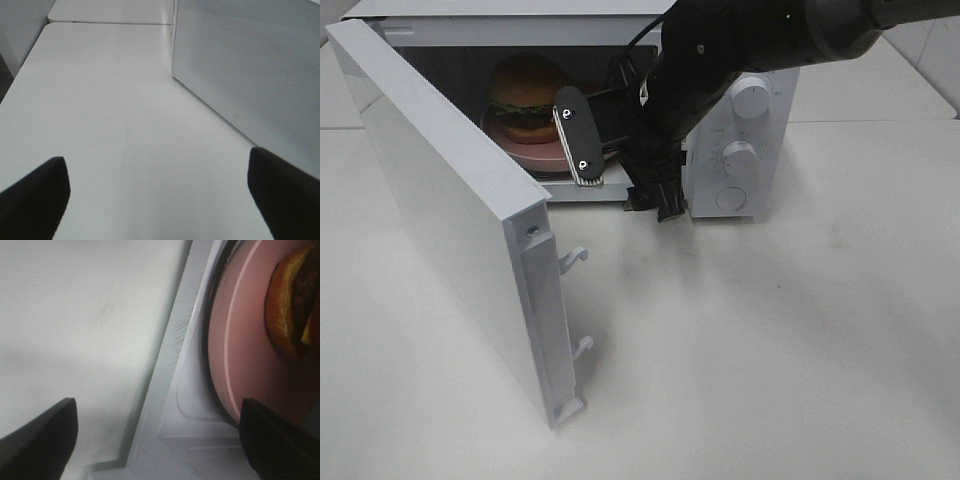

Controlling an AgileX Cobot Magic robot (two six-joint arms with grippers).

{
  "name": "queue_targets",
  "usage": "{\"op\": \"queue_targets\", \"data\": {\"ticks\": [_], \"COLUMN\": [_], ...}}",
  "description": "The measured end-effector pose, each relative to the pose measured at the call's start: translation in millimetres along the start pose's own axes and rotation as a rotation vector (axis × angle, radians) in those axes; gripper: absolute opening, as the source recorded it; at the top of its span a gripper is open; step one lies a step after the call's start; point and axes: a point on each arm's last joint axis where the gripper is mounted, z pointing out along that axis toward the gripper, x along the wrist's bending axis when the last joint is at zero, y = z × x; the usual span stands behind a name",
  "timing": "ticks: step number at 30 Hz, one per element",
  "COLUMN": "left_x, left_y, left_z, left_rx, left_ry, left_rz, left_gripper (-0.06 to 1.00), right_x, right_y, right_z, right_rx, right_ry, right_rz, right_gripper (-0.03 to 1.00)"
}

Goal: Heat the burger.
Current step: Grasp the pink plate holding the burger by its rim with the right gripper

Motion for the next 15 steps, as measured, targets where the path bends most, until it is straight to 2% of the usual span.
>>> {"op": "queue_targets", "data": {"ticks": [15], "left_x": [0], "left_y": [0], "left_z": [0], "left_rx": [0.000], "left_ry": [0.000], "left_rz": [0.000], "left_gripper": [0.88], "right_x": [-21], "right_y": [8], "right_z": [29], "right_rx": [-0.003], "right_ry": [-0.026], "right_rz": [0.032], "right_gripper": [0.81]}}
